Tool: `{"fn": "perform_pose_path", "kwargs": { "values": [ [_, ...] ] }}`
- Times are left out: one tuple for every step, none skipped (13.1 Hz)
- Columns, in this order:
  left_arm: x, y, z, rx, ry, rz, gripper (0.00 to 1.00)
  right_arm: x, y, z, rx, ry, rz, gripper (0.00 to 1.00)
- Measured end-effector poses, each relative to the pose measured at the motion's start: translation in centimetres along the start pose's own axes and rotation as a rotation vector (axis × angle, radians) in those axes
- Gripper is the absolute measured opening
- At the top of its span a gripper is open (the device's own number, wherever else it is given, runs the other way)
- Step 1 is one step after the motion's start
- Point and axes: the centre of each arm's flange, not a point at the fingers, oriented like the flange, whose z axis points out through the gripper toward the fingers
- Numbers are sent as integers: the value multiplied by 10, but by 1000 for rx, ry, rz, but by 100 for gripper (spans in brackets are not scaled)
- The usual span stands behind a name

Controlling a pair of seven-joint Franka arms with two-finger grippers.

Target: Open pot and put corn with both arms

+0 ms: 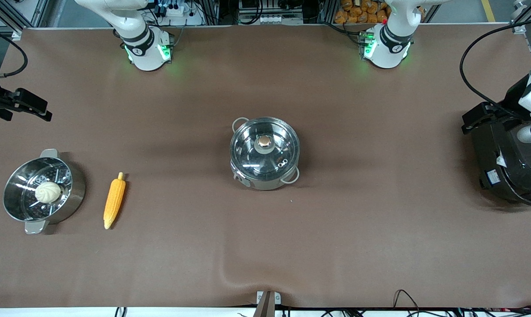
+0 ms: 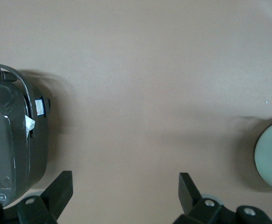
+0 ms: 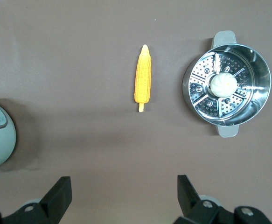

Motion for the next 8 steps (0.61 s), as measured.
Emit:
{"fn": "perform_pose_path", "kwargs": {
  "values": [
    [0,0,0,0,0,0,100,0,0,0,0,0,-1,100],
    [0,0,-1,0,1,0,100,0,-1,0,0,-1,-3,100],
    [-1,0,-2,0,2,0,100,0,-2,0,0,-1,-4,100],
    [-1,0,-2,0,1,0,100,0,-2,0,0,-1,-5,100],
    [-1,1,-1,0,-1,1,100,0,-3,0,0,-1,-5,100],
    [-1,2,0,-3,-5,2,100,0,-3,0,0,-1,-5,100],
    [-2,5,2,-6,-11,7,100,0,-3,0,0,-1,-6,100],
    [-2,12,4,-14,-16,16,100,0,-3,0,0,-1,-6,100]
  ]
}}
